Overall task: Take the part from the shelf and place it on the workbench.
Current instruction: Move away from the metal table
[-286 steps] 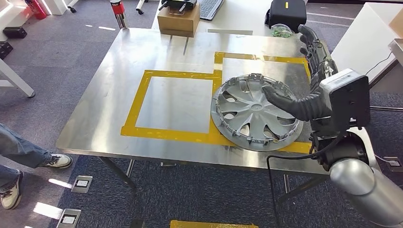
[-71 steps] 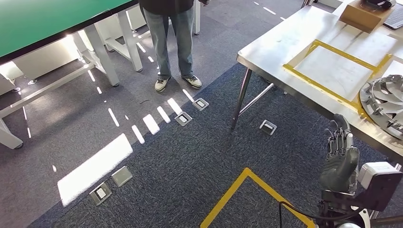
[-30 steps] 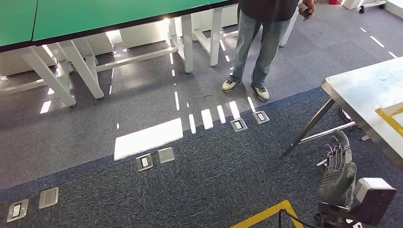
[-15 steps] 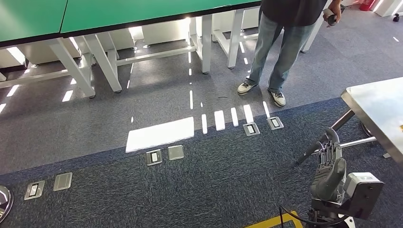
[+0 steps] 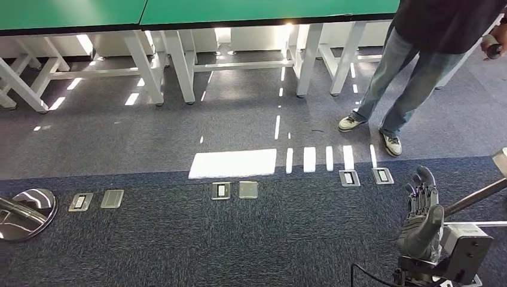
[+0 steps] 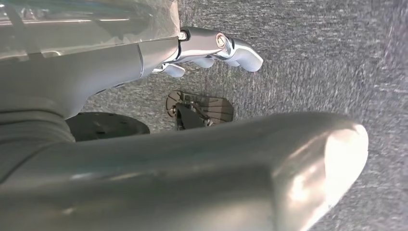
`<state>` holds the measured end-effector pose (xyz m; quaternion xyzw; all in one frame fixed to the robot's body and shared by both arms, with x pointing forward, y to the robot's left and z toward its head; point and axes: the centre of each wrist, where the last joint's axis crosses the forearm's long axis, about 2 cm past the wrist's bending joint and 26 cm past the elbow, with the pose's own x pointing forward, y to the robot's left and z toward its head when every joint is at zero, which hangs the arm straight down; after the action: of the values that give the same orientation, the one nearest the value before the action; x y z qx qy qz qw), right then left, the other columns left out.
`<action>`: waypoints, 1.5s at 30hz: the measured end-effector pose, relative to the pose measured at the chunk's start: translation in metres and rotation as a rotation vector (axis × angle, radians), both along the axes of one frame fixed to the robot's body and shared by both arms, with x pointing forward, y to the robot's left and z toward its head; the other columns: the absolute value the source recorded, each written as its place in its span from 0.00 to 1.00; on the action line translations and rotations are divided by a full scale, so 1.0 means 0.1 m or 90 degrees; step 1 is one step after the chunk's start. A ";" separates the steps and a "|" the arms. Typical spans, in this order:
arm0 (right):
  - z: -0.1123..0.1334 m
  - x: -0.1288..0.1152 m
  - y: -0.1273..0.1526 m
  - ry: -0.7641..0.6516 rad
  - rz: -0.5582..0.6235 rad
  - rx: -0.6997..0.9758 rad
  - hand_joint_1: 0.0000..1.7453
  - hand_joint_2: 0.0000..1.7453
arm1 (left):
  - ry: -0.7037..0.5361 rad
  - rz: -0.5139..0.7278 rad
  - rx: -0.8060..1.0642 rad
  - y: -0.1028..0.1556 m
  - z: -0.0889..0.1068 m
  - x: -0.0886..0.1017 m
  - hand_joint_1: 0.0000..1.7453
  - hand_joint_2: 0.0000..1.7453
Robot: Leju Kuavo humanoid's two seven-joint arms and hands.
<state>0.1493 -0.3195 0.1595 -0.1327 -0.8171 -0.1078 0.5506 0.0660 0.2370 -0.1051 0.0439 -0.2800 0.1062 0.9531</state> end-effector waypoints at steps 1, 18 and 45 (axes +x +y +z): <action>0.00 0.00 0.00 0.000 0.000 0.000 0.00 0.00 | -0.001 0.000 0.000 0.00 0.00 0.00 0.00 0.00; 0.02 0.09 0.04 0.001 0.008 0.000 0.00 0.00 | -0.002 0.008 0.006 0.01 0.00 0.00 0.00 0.00; -1.79 -0.08 -0.38 0.343 -0.111 0.246 0.00 0.00 | 0.014 0.012 0.010 0.00 0.00 -0.03 0.00 0.00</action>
<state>0.1414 -0.3576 -0.0197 -0.1192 -0.5923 -0.2680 0.7504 0.0627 0.2369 -0.1056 0.0555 -0.2697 0.1124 0.9548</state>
